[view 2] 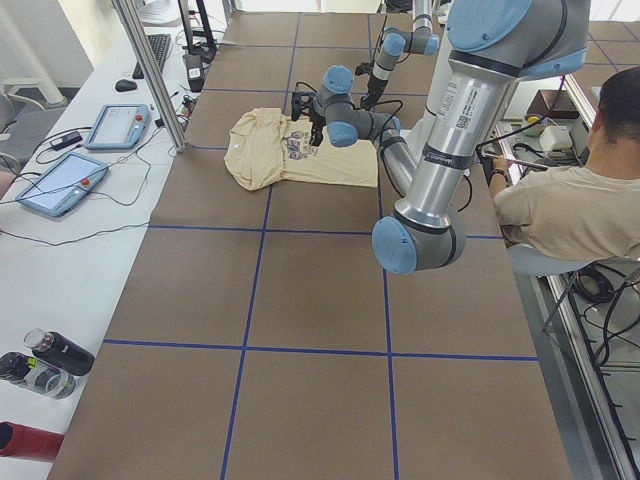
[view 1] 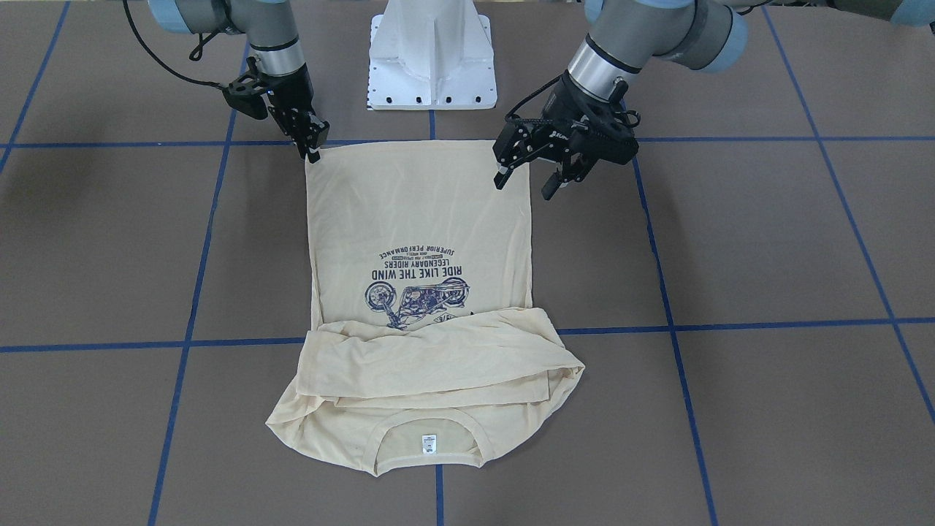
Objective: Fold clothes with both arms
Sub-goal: 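Grasp both hem corners nearest the robot with left and right grippers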
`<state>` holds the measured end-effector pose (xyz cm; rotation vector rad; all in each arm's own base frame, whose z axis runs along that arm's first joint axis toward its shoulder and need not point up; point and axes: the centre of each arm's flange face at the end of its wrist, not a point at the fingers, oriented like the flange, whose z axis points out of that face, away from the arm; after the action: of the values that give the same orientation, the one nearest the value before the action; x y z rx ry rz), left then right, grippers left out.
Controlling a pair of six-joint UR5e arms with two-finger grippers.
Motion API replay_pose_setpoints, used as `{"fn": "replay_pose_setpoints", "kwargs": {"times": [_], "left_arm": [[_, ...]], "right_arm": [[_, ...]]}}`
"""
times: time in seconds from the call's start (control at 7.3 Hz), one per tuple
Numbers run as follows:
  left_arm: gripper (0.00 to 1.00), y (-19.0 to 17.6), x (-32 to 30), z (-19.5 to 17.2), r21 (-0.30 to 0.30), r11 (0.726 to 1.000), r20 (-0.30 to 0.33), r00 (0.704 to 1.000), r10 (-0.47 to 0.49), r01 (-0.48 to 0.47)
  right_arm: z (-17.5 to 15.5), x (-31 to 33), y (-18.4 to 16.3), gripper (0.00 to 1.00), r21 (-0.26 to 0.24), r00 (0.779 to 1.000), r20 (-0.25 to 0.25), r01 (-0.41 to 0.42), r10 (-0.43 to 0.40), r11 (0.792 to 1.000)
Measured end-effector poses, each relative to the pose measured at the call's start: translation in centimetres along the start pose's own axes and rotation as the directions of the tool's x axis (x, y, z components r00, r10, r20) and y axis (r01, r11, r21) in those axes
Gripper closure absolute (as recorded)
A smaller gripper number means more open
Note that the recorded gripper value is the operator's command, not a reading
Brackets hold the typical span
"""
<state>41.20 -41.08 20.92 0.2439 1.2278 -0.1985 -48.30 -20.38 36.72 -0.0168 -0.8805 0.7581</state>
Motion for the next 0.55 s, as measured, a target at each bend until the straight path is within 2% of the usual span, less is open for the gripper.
{"fn": "replay_pose_setpoints", "kwargs": {"times": [0.27, 0.41, 0.55], "left_arm": [[0.14, 0.5, 0.0, 0.6, -0.011, 1.000, 0.003, 1.000, 0.001, -0.001], [0.11, 0.7, 0.2, 0.6, -0.010, 0.999, 0.003, 0.999, -0.033, 0.033], [0.00, 2.0, 0.1, 1.1, -0.021, 0.996, 0.011, 0.996, -0.088, 0.089]], "right_arm": [[-0.7, -0.1, -0.1, 1.00, -0.014, 1.000, 0.003, -0.007, 0.007, 1.000], [-1.4, 0.0, -0.3, 1.00, -0.025, 1.000, 0.005, -0.010, 0.010, 1.000], [-2.6, 0.4, -0.8, 1.00, -0.041, 1.000, 0.001, -0.012, 0.012, 0.999]]}}
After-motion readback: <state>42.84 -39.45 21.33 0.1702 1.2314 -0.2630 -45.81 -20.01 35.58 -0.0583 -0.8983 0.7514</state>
